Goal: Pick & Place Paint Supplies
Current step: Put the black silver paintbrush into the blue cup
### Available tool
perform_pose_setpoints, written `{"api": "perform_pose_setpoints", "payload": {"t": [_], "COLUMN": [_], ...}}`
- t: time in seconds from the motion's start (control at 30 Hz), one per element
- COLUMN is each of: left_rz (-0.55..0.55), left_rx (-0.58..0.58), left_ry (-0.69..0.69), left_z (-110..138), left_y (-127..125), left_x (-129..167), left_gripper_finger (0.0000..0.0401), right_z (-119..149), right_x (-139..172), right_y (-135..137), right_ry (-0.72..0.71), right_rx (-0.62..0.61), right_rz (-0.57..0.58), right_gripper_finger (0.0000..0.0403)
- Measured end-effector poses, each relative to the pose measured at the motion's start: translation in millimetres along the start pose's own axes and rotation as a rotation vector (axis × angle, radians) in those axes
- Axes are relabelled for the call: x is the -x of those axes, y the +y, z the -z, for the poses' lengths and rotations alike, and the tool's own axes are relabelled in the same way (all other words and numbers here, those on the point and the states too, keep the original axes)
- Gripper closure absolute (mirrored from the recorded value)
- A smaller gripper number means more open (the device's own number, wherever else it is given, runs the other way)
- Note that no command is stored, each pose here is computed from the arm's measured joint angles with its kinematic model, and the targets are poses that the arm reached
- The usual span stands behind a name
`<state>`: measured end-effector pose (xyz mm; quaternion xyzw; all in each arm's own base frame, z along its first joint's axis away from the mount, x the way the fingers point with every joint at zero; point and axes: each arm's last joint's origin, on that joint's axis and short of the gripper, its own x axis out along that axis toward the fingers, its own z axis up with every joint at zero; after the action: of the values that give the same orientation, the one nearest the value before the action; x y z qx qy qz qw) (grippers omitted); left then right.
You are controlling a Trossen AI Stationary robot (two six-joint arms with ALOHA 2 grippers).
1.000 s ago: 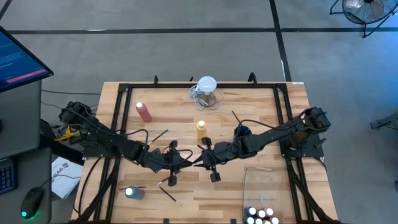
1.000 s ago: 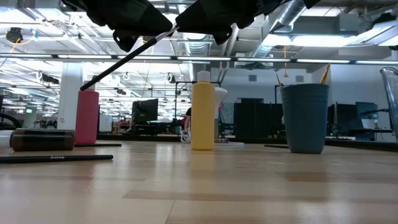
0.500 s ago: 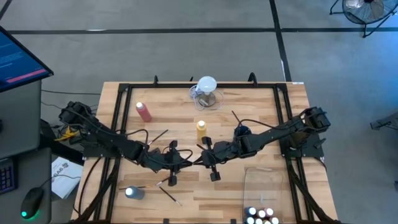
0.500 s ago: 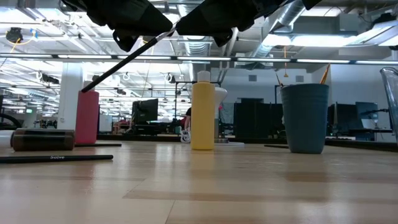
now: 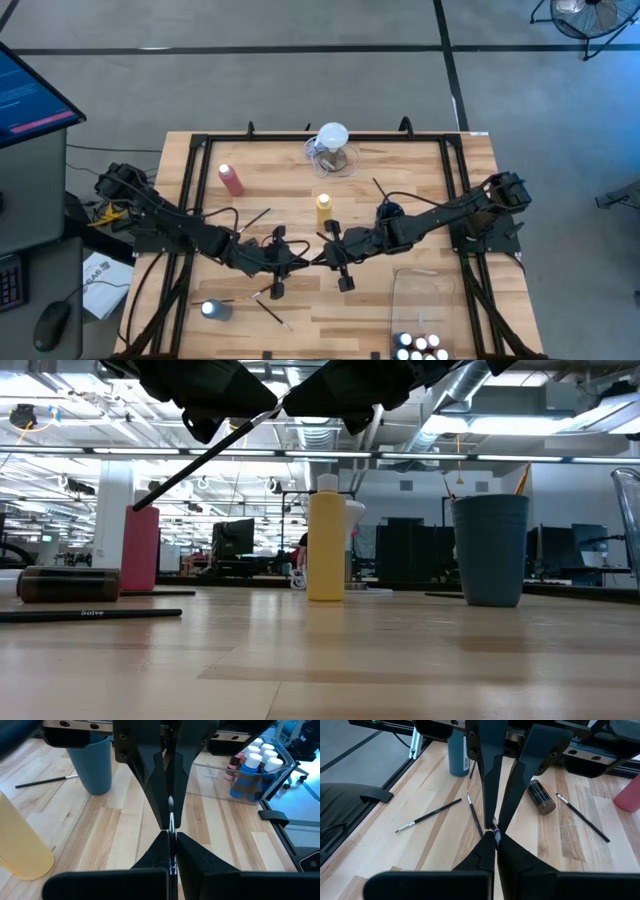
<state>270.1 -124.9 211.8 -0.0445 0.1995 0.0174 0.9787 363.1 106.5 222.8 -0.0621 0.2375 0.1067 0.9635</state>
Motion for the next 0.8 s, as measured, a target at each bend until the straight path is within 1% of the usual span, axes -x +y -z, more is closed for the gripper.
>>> {"api": "perform_pose_setpoints", "payload": {"t": [0.33,0.53,0.8], "left_rz": [-0.001,0.004,-0.003], "left_rx": [0.001,0.025,0.030], "left_ry": [0.001,0.010,0.020], "left_z": [0.1,-0.1,0.5], "left_y": [0.0,1.5,3.2], "left_x": [0.0,-0.5,-1.2], "left_gripper_finger": [0.0401,0.0401,0.0401], "right_z": [-0.3,-1.1,-1.0], "right_x": [0.0,0.0,0.0], "right_y": [0.0,0.0,-0.2], "right_ry": [-0.004,-0.014,-0.013], "right_rx": [-0.001,-0.003,-0.003], "right_rz": [0.000,0.000,0.000], "right_gripper_finger": [0.0403,0.0403,0.0403]}}
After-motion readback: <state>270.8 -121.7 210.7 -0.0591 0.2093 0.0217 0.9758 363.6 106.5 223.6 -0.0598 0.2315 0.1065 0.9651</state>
